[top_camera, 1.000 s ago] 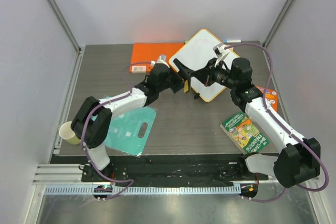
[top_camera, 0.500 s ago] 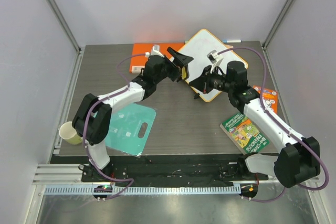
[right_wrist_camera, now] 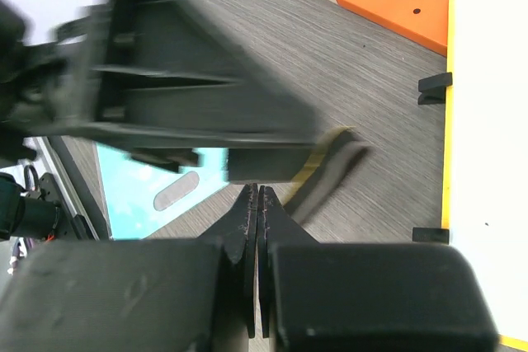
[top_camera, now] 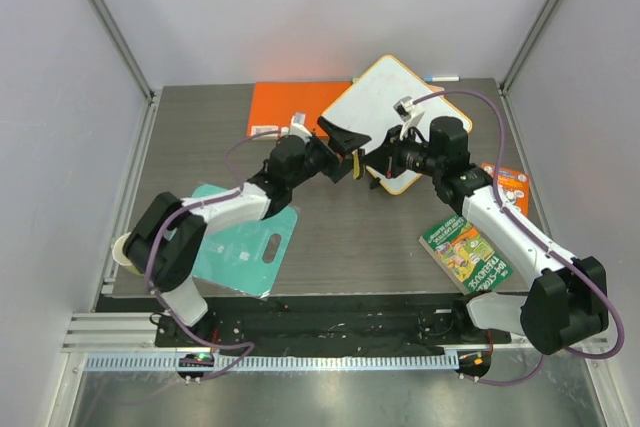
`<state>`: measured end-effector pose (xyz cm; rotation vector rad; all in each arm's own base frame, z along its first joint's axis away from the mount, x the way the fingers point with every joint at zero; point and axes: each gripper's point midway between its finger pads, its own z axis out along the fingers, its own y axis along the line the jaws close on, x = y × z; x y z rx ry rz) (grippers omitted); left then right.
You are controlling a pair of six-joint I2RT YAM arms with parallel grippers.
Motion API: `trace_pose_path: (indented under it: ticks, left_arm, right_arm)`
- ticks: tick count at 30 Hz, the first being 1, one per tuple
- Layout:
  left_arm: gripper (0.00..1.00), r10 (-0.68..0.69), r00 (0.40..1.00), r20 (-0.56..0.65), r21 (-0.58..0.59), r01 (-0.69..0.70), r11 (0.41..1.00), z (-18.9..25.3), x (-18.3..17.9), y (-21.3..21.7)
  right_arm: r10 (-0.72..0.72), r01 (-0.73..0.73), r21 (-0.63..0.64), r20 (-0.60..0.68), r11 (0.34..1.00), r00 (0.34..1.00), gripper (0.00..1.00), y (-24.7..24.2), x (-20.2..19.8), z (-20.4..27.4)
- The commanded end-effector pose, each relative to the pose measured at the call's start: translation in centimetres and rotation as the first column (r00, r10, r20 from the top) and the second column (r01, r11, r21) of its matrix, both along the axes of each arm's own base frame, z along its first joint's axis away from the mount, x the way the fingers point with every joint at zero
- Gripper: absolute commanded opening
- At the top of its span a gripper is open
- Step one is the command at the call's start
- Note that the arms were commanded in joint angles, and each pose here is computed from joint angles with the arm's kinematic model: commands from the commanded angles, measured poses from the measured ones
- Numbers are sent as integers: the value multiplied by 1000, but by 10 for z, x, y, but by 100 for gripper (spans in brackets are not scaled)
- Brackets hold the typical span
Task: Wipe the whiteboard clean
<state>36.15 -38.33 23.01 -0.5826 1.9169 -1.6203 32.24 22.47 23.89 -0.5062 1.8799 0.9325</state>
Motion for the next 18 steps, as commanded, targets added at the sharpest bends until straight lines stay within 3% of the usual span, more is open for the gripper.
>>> trace_pose_path:
  ticks: [1,5,9,18]
  left_arm:
    - [100,54,986,160,-160,-28,987,88,-27,33]
    - [100,76,976,205,-172,-40,984,112,-46,52]
    - [100,70,975,211,-86,-53,995,112,-46,54]
    - [100,-9,992,128,-32,13,999,59,-33,10]
  right_arm:
    - [-10,11,-5,44,1000,999,1,-1,5,7]
    - [-5,6,-7,40,1000,999,1,0,4,6]
    - [5,-5,7,46,1000,999,1,1,1,11]
    - [13,-14,14,50,1000,999,1,2,0,13]
